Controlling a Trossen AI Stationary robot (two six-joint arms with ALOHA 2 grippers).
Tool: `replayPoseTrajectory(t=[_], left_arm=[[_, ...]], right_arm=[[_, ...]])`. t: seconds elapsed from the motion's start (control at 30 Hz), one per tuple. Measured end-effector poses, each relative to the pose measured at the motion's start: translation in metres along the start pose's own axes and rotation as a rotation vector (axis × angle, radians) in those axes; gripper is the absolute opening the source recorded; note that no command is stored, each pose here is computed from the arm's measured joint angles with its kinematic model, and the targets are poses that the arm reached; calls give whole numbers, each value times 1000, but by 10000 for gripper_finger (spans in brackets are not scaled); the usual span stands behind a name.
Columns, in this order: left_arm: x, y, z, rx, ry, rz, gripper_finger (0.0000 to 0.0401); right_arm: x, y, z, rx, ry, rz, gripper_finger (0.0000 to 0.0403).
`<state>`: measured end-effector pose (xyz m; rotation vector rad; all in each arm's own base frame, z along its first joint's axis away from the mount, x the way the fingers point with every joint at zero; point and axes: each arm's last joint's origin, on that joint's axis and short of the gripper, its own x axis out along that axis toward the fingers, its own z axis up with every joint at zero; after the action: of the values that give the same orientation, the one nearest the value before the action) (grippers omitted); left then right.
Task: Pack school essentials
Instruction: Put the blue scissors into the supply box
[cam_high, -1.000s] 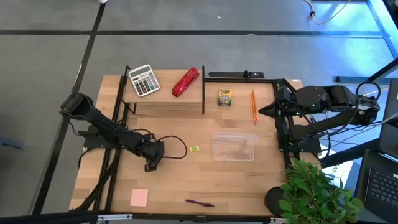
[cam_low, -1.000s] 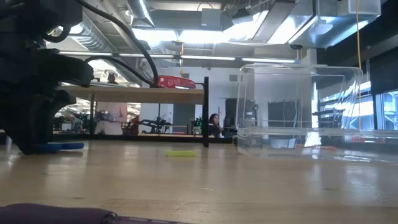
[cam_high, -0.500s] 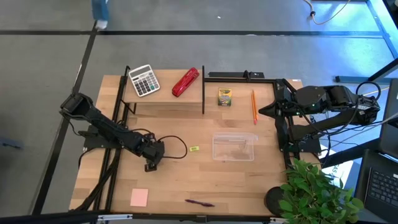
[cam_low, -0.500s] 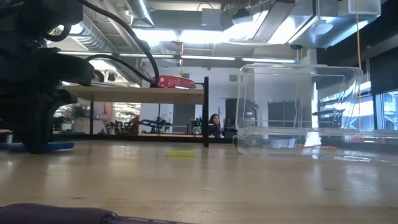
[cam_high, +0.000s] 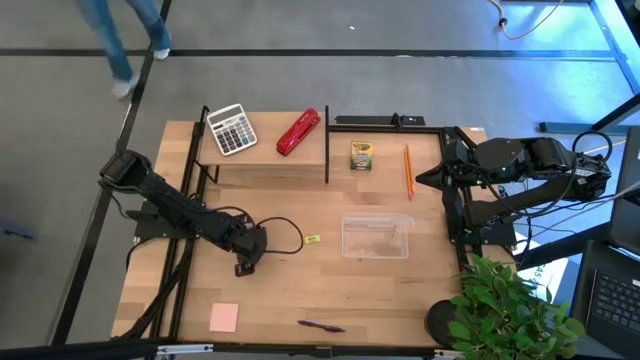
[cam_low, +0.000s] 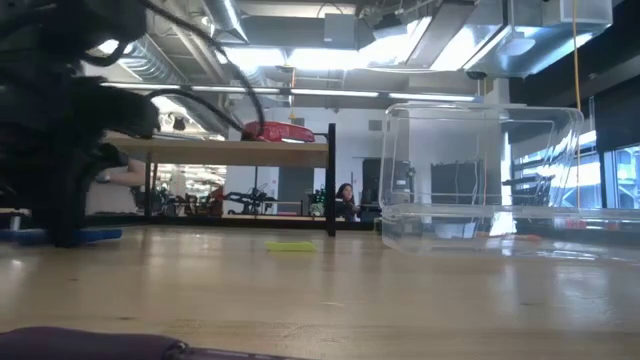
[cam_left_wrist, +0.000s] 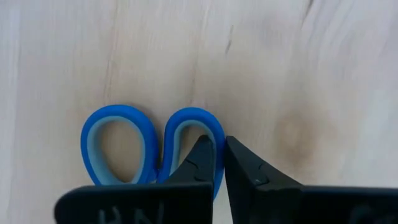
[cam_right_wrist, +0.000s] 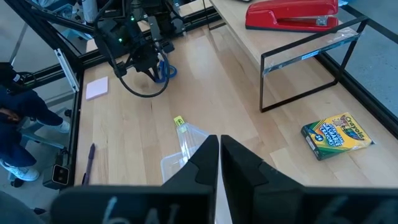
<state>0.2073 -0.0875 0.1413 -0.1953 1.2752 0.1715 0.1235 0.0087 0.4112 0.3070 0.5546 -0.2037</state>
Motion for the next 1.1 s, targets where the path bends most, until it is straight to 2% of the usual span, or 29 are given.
replayPoseTrajectory(t=[0.27, 0.6, 0.77, 1.1], left_arm=[[-7, 5, 18, -58, -45, -3, 2], [-25, 5, 46, -3, -121, -30, 2], [-37, 5, 62, -25, -165, -48, 2], [-67, 3, 80, -3, -155, -43, 2]], right_arm=[[0, 0, 0, 2, 1, 0, 21], [0, 0, 0, 3, 0, 0, 21], [0, 0, 0, -1, 0, -1, 21], [0, 0, 0, -2, 5, 10, 21]])
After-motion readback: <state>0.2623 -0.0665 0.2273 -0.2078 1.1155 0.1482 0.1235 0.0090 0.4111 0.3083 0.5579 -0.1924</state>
